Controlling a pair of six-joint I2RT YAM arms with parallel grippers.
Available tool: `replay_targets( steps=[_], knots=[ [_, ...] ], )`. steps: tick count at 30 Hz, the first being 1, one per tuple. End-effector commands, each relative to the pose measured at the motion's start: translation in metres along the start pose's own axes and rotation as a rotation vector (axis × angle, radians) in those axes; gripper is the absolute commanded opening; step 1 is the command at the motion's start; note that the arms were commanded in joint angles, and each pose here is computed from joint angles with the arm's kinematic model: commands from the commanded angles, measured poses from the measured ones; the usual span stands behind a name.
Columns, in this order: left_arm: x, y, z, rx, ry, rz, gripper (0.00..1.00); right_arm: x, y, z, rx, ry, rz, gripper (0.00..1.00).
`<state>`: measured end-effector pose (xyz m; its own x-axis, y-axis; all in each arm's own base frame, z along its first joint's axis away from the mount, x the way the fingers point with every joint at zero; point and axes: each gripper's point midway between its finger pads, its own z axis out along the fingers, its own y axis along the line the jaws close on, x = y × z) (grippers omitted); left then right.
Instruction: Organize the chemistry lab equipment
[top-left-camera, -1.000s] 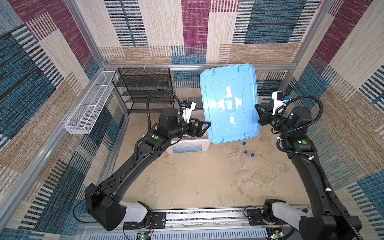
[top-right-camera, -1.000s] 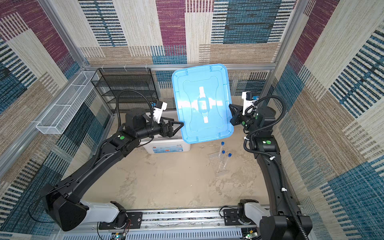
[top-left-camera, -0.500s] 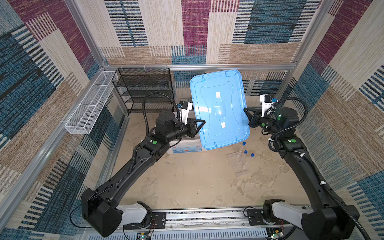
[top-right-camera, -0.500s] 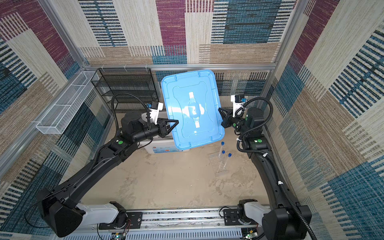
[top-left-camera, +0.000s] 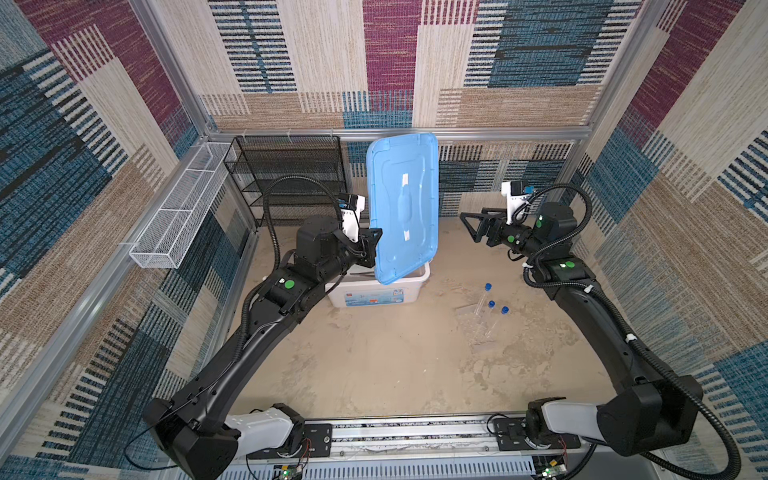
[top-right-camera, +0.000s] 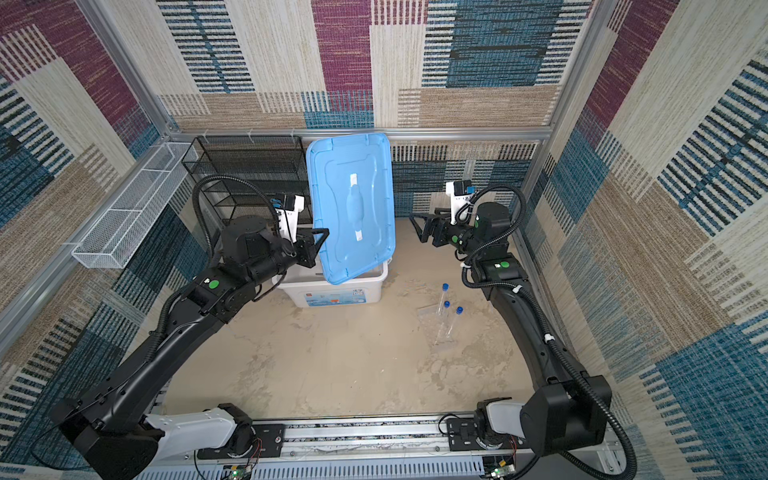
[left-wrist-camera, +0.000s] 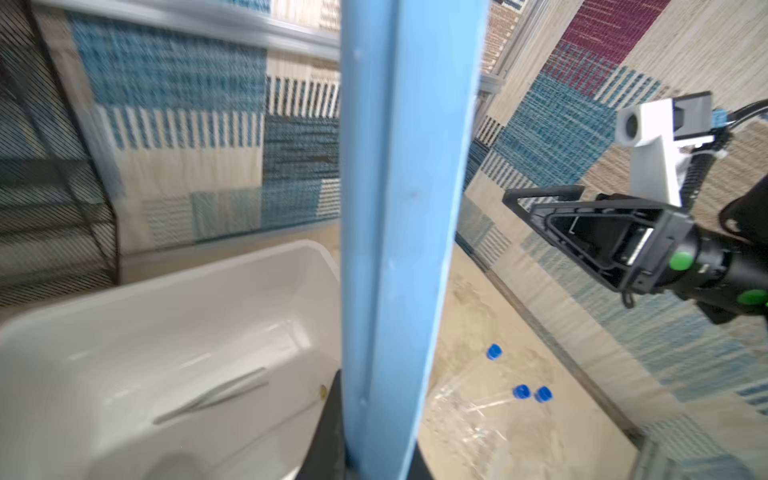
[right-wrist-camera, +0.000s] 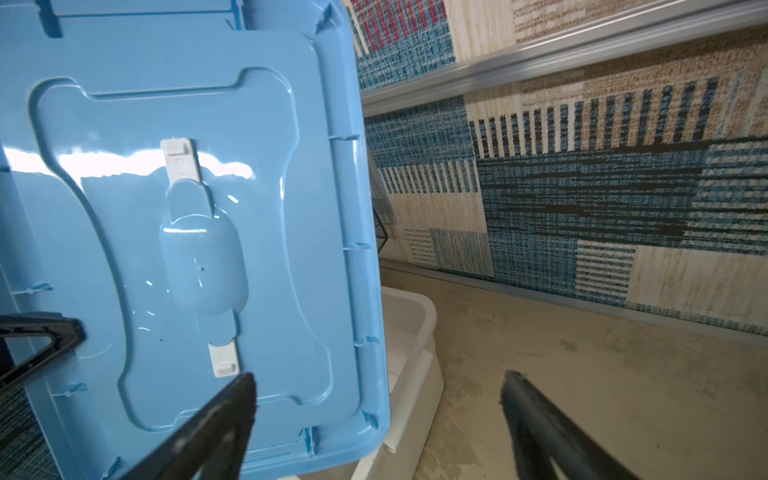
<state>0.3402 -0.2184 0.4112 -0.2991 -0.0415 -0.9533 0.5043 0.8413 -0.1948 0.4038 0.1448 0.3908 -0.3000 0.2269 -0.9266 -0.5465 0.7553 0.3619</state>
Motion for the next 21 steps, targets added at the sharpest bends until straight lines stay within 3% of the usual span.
replay_targets(
  steps=[1, 8, 13, 21],
  knots=[
    [-0.013, 0.042, -0.019, -0.264, 0.035, 0.303, 0.00, -0.013, 0.010, 0.003, -0.035, 0.005, 0.087, 0.99],
    [-0.017, 0.076, -0.039, -0.499, 0.151, 0.624, 0.00, -0.031, 0.036, 0.017, -0.180, 0.053, 0.164, 0.99],
    [0.007, 0.084, -0.040, -0.582, 0.299, 0.878, 0.03, -0.036, 0.051, 0.025, -0.241, 0.096, 0.223, 0.99],
    [0.051, 0.076, -0.015, -0.558, 0.429, 1.005, 0.01, -0.007, 0.066, 0.062, -0.280, 0.195, 0.255, 0.99]
  ],
)
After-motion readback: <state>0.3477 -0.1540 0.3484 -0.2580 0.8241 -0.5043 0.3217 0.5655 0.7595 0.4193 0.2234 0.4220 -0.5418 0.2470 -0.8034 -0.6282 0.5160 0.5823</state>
